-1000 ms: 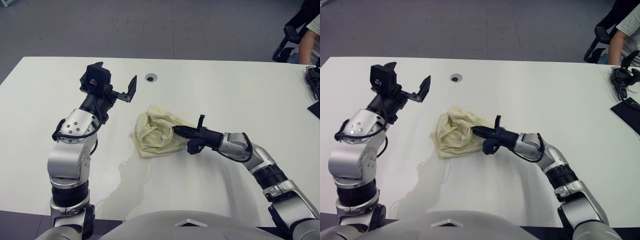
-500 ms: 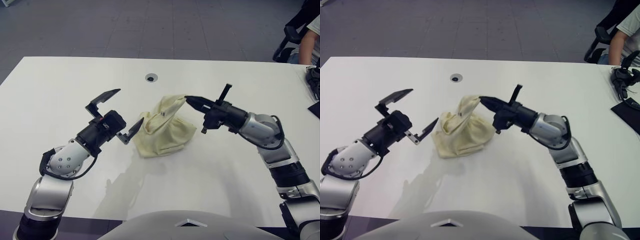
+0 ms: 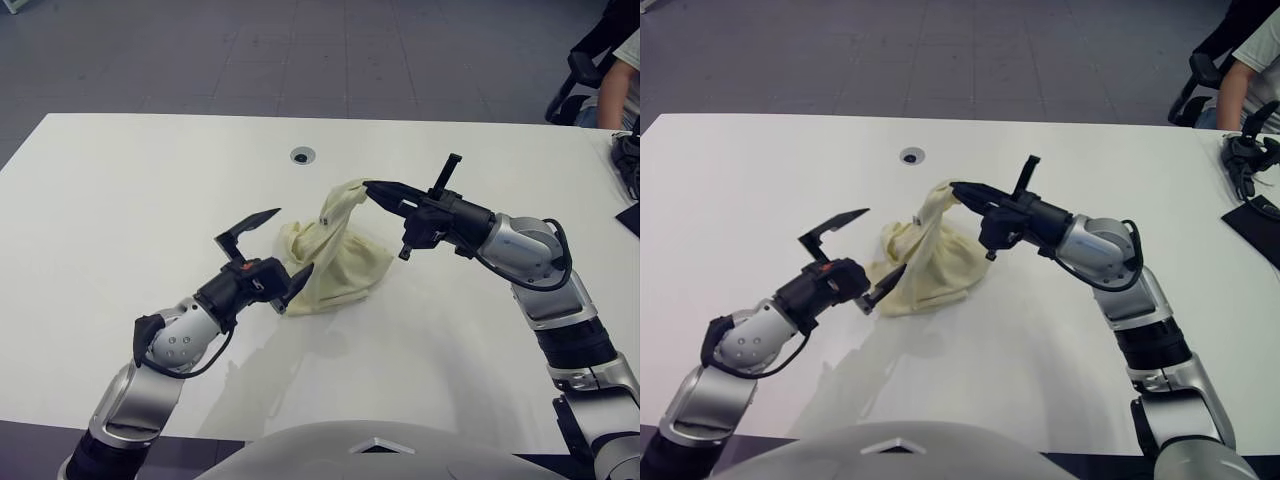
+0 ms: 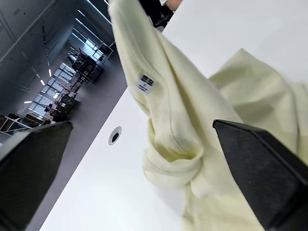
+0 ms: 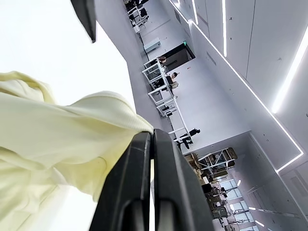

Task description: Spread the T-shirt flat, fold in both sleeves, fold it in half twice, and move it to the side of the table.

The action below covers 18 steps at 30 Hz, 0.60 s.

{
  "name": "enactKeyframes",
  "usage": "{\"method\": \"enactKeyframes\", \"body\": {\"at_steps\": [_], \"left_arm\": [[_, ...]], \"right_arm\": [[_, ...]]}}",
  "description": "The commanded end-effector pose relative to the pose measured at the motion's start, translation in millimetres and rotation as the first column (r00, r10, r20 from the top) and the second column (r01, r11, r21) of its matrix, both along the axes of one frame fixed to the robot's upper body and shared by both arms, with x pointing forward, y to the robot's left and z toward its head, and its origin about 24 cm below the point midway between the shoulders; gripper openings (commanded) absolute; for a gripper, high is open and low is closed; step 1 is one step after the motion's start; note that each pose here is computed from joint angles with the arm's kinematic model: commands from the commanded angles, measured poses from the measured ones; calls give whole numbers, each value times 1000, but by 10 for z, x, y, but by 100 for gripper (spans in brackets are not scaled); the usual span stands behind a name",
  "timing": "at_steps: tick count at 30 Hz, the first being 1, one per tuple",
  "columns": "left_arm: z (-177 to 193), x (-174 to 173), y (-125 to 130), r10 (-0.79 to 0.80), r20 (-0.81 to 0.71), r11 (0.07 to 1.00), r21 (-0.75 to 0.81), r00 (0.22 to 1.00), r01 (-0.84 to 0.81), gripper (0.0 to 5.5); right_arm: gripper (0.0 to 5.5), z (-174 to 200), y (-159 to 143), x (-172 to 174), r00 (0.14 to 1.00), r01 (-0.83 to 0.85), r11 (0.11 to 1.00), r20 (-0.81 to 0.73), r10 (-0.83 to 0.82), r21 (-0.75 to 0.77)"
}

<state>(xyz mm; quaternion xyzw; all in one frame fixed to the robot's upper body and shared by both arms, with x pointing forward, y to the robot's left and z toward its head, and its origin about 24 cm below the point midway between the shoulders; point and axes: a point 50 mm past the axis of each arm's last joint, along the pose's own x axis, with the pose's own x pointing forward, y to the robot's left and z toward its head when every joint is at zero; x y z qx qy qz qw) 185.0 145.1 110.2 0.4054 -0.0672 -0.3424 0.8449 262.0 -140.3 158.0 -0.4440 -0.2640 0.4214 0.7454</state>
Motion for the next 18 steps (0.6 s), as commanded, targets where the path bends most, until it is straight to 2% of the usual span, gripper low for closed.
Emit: {"method": "enactKeyframes", "body": {"at_steps": [1,6,15,18], "left_arm": [[-43,17,23,10,15,999,42,1000,-10,512],[-60,98,63,63,42,997,52,997,-65,415],[-91,7,-1,26,-6,1000,-5,1000,-26,251],[-100,-30,11,28,-28,1000,-12,999,-28,297]], "right_arm": [[0,54,8,10,1000,-4,1000,18,4,2],[0,41,0,-7,1000,9,1000,2,-9,17],[0,61,44,1,1000,-3,1000,2,2,30],[0,68,45,7,1000,-1,999,4,1,33]]}}
